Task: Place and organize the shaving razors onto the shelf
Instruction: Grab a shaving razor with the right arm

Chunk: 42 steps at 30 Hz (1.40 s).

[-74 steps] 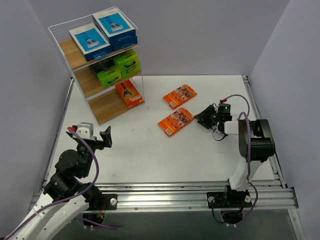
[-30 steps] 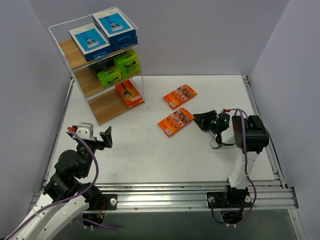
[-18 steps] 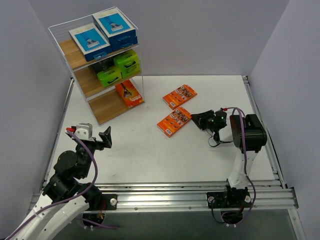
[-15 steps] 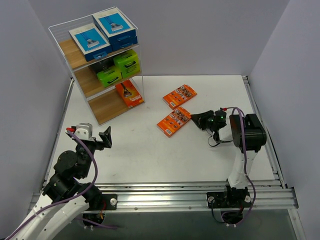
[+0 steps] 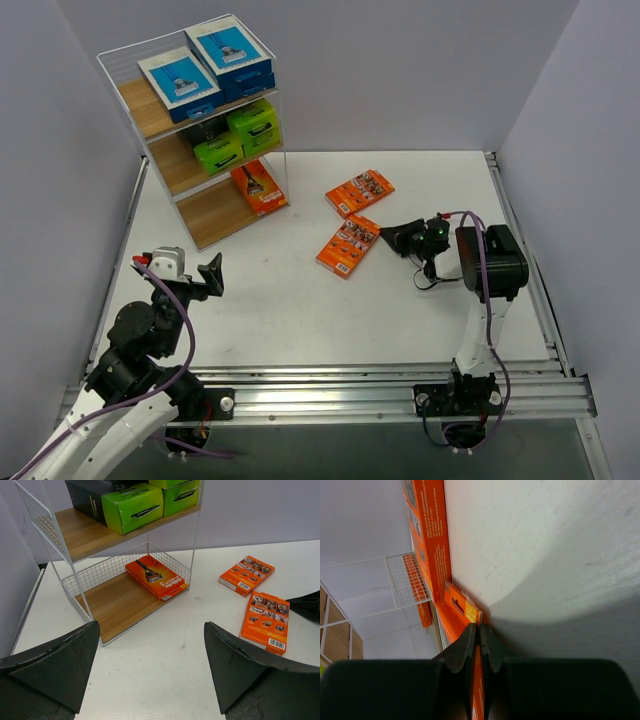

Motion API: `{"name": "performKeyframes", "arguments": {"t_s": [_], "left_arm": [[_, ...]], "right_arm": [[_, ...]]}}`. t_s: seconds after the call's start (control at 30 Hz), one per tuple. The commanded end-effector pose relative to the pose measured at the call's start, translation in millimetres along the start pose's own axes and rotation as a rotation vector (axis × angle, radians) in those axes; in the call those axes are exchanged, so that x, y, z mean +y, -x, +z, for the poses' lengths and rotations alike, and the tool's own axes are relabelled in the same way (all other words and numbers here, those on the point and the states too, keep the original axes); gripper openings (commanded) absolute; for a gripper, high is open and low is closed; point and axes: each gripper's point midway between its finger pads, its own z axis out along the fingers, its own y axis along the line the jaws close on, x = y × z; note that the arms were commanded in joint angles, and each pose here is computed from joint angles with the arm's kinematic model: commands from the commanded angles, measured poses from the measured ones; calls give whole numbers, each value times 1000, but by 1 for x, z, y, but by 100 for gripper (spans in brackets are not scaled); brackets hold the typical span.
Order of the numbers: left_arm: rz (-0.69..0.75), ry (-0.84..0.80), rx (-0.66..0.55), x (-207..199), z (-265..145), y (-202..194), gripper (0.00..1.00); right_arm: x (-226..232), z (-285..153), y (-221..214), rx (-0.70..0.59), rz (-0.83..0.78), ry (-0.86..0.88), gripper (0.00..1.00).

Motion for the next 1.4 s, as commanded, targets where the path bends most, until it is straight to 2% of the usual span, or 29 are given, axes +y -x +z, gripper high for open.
{"name": "performKeyframes", "arguments": {"t_s": [0.0,0.37,0.73,0.87,1.0,1.23,1.37], "left_arm": [[-27,-6,-48,0,-1,16,94],[-22,9,-43,3,-1,14,94],[-10,17,-30,3,2,11,94],[-7,12,-25,2,2,10,94],[-7,12,-24,2,2,10,94],[-3,9,-16,0,3,8,94],[-6,14,-22,2,2,10,94]], "right_arm": [[-5,0,-7,17,-33,-49,0],[67,-33,-11,19,-238,30,0],[113,-86,-41,29,-488,-11,0],[131,-104,-45,36,-604,-6,0],[151,-122,-59,46,-792,33,0],[181,-160,-70,-69,-958,54,0],[201,-177,-85,-100,-1062,122,0]]}}
